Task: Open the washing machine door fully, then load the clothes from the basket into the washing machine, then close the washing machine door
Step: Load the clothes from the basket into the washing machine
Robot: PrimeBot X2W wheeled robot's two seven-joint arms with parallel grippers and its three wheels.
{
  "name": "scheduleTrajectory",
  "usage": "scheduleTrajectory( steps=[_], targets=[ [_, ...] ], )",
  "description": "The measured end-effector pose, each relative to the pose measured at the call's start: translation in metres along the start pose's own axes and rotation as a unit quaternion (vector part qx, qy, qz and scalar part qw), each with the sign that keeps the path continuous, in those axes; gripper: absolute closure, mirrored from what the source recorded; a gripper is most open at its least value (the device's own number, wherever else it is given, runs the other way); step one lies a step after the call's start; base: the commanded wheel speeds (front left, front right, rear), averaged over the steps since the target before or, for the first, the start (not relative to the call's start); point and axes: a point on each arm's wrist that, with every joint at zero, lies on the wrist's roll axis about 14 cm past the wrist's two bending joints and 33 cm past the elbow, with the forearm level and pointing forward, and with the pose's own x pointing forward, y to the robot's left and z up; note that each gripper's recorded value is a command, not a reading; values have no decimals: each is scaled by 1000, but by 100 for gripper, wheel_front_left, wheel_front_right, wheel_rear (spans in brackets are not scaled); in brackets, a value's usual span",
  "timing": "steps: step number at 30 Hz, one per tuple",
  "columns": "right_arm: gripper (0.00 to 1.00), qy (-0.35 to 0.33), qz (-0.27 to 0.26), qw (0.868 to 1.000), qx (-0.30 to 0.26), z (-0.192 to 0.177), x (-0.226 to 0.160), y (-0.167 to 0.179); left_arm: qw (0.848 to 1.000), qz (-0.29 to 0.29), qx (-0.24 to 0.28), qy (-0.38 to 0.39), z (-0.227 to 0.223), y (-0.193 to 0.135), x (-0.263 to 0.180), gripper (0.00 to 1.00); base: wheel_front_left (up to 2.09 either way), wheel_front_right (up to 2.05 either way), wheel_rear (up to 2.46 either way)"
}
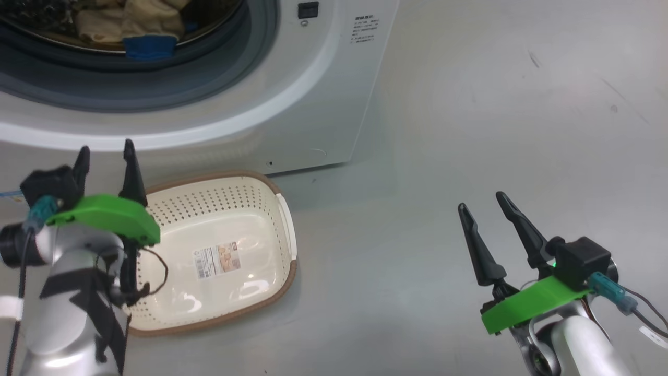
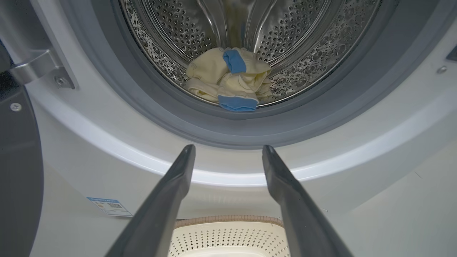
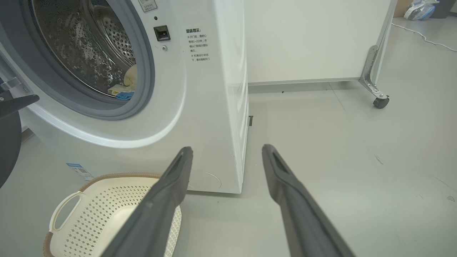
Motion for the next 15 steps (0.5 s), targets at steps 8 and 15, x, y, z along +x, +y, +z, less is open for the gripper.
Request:
scheduleTrajectory(
  steps=[8,15],
  targets=[
    [0,25,8,1000,0,-17,14,4,1000,-5,1,6,18,-4,59,0,0,0,0],
    [0,37,14,999,-5,-25,23,6,1000,-12,11,19,20,-14,98,0,0,0,0]
  ],
)
